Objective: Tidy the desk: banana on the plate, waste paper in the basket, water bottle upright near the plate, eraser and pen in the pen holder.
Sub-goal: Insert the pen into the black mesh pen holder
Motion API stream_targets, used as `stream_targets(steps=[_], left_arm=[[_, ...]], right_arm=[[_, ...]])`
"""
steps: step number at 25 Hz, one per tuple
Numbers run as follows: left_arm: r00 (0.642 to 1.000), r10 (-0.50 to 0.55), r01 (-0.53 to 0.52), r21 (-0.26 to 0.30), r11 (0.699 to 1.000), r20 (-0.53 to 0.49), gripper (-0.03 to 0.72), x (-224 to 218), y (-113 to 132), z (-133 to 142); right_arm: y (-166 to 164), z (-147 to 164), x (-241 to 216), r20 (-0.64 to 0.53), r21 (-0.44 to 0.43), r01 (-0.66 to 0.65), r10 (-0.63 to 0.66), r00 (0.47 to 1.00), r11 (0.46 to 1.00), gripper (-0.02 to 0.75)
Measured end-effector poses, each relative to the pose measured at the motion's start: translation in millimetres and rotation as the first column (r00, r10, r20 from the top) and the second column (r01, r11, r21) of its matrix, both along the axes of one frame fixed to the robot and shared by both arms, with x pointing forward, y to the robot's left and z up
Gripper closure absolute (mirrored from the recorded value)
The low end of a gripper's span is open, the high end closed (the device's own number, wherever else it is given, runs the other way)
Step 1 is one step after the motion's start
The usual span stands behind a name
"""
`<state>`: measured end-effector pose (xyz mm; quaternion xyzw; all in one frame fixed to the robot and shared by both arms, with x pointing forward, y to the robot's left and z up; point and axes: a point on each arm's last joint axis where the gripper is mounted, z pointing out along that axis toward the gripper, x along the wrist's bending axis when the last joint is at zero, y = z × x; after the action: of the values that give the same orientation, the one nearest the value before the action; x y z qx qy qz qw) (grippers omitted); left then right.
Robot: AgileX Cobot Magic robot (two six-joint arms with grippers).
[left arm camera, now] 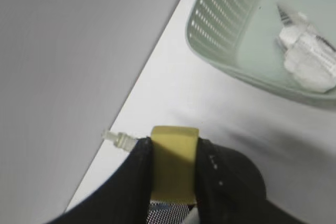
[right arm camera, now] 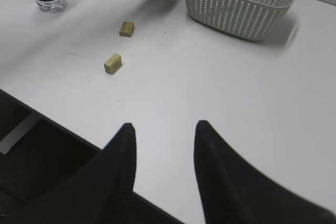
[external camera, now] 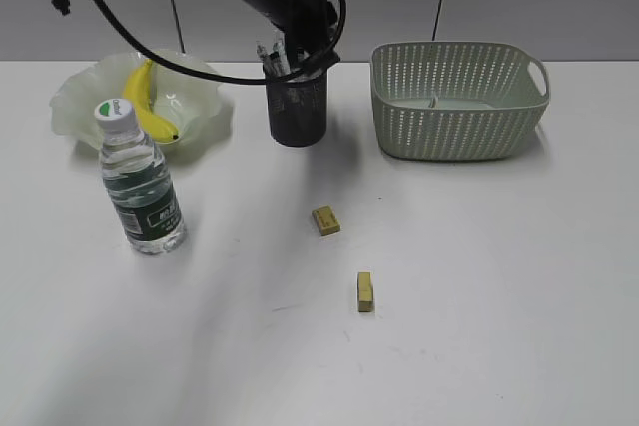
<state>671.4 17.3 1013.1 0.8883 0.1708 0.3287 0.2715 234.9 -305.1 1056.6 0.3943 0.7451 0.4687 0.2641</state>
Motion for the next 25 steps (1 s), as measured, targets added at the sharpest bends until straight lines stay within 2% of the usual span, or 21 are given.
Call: stream_targets(steps=[6,17,22,25], left_arm=[[0.999,0.029,-0.028,0.021,0.999,-0.026,0.505,12.5,11.4,-20.3],[0.999,0.036,-0.036,0.014,0.999,-0.002,0.503,17.8,16.8,-19.7],[0.999,0.033,-0.034,0.023,0.999,0.011,0.405,18.9,17.8,-19.1],[0.999,0.028,-0.029,0.027,0.999,0.025,0.380,19.6,17.8,-18.4]], right_arm=[[0.0,0.0,0.0,0.000,0.000,0.000,0.000,1.000,1.000,0.430],[0.0,0.0,0.0,0.000,0.000,0.000,0.000,1.000,1.000,0.430],[0.0,0.0,0.0,0.000,0.000,0.000,0.000,1.000,1.000,0.430],[0.0,0.0,0.0,0.000,0.000,0.000,0.000,1.000,1.000,0.430]])
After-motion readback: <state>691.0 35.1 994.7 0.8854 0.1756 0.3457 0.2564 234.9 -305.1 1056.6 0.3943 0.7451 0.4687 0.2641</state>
